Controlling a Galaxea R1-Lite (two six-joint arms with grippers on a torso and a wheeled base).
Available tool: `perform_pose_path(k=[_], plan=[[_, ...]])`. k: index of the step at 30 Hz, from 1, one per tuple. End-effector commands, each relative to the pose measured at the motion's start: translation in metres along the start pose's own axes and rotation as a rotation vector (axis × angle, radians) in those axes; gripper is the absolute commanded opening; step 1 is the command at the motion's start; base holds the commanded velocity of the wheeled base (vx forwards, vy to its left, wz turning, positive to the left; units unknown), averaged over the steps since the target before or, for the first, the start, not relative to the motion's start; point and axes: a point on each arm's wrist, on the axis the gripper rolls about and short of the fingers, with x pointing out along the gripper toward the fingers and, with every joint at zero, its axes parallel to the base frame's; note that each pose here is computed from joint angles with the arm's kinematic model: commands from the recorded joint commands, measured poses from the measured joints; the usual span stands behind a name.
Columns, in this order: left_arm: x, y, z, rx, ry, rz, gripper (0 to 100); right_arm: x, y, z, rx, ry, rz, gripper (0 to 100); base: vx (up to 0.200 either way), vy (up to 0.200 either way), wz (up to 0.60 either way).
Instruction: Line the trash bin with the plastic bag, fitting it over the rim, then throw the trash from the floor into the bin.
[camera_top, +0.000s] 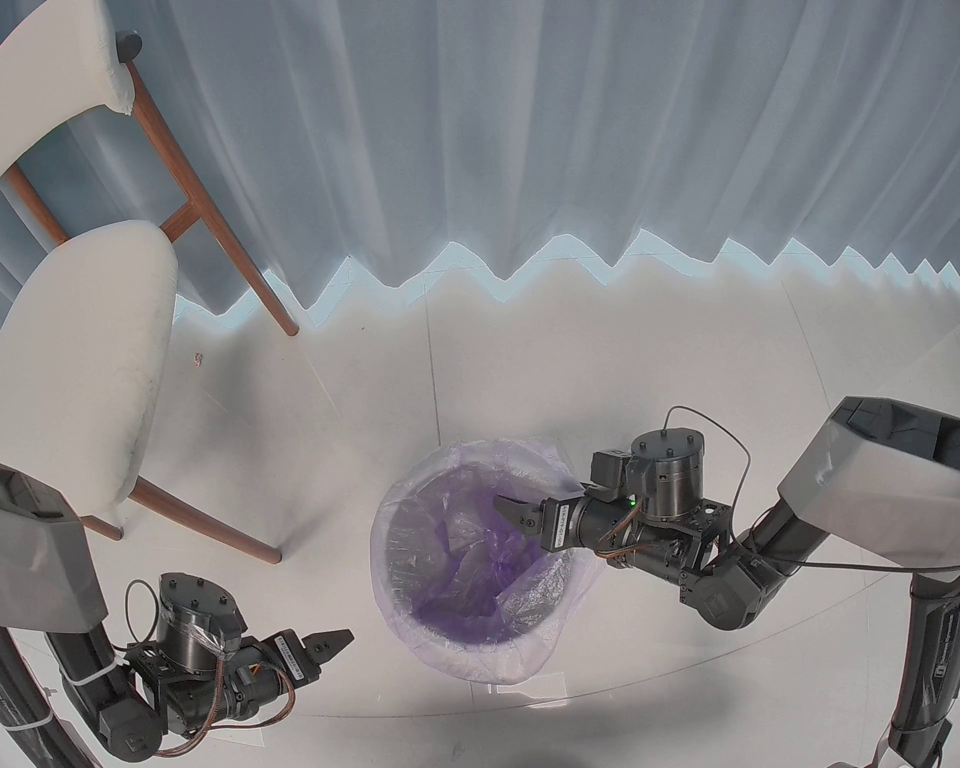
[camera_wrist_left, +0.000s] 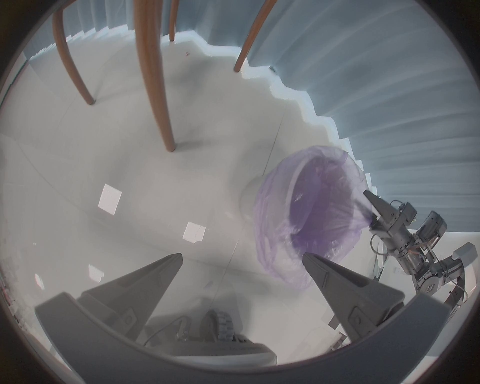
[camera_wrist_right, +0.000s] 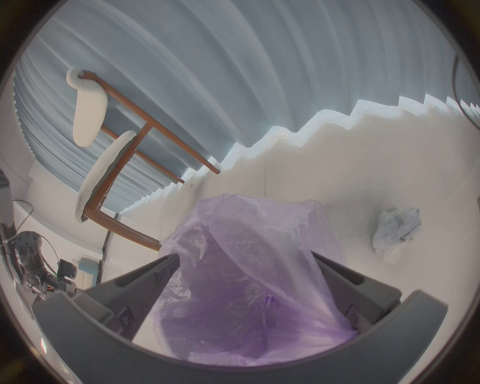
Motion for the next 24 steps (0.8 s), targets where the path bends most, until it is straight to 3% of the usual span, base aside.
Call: perform_pose_path(k=[1,5,6,10,16,24], plan=[[-0.01,0.006,0.003,-0.026,0.021,0.007,100,0.01,0.002,-0.007,-0.003,0.01,0.009,100,0.0,0.0,0.0],[-0.002,0.002,0.003,-0.018,0.016,-0.023,100,0.01,0.002,-0.007,-0.003,0.009,0.009,100,0.0,0.0,0.0],[0.003,-0.008,0.008,-0.028,-0.024,-0.093,100,0.01,0.002,-0.007,-0.003,0.008,0.008,100,0.0,0.0,0.0],[0.013,-0.017,0.005,-0.029,-0.003,-0.162,100,0.012,0.007,-0.012,-0.011,0.019,0.016,100,0.0,0.0,0.0],[0.033,-0.011,0.0,0.035,0.025,-0.109,100,0.019,0.006,-0.024,-0.051,0.039,-0.003,100,0.0,0.0,0.0],[0.067,-0.026,0.012,0.037,-0.083,-0.115,100,0.017,0.006,-0.023,-0.052,0.009,0.003,100,0.0,0.0,0.0]])
